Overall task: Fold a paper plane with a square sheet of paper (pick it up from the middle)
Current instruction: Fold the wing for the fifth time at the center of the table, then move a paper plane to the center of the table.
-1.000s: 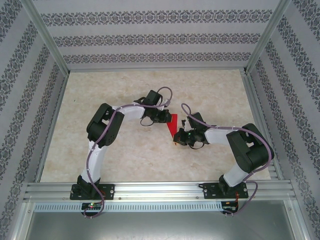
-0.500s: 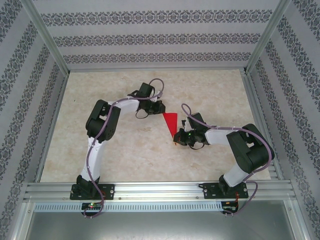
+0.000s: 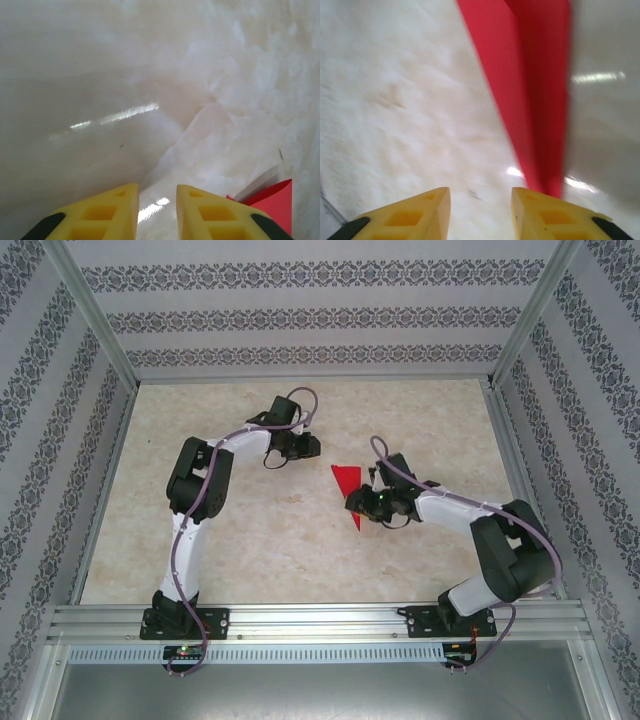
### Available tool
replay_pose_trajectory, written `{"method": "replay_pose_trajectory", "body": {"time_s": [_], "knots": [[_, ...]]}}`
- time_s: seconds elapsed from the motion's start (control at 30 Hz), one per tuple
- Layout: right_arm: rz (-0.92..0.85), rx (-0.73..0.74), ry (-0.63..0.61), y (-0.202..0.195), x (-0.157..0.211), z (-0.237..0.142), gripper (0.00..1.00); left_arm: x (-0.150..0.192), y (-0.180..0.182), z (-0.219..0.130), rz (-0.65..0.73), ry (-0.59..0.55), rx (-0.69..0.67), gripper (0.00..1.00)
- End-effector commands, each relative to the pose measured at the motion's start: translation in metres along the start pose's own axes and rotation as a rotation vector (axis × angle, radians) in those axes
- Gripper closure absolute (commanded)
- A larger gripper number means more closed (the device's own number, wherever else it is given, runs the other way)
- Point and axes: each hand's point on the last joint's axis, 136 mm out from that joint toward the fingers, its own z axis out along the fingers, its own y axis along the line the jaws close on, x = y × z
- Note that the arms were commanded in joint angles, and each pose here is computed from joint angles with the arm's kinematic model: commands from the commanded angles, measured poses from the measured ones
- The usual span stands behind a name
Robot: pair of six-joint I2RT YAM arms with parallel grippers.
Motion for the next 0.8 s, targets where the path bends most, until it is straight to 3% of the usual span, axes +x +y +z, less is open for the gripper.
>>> {"method": "replay_pose_trajectory", "body": {"time_s": [0.0, 0.07, 0.3, 0.53, 0.77], "knots": [[-0.057, -0.025, -0.156, 0.035, -0.036, -0.037, 0.5, -0.012, -0.014, -0.042, 0.013, -0.05, -0.083, 0.69], [-0.074, 0.01, -0.21, 0.033, -0.046, -0.052, 0.42, -0.002, -0.017, -0.049, 0.012, -0.04, -0.125, 0.65], [-0.065, 0.207, -0.383, -0.019, -0.075, -0.102, 0.25, 0.035, -0.037, -0.058, 0.024, -0.004, -0.251, 0.48], [-0.038, 0.303, -0.481, -0.062, -0.092, -0.127, 0.03, 0.087, -0.076, -0.046, 0.085, 0.044, -0.336, 0.34], [-0.018, 0.351, -0.539, -0.093, -0.094, -0.134, 0.02, 0.119, -0.099, -0.019, 0.177, 0.102, -0.418, 0.3]]}}
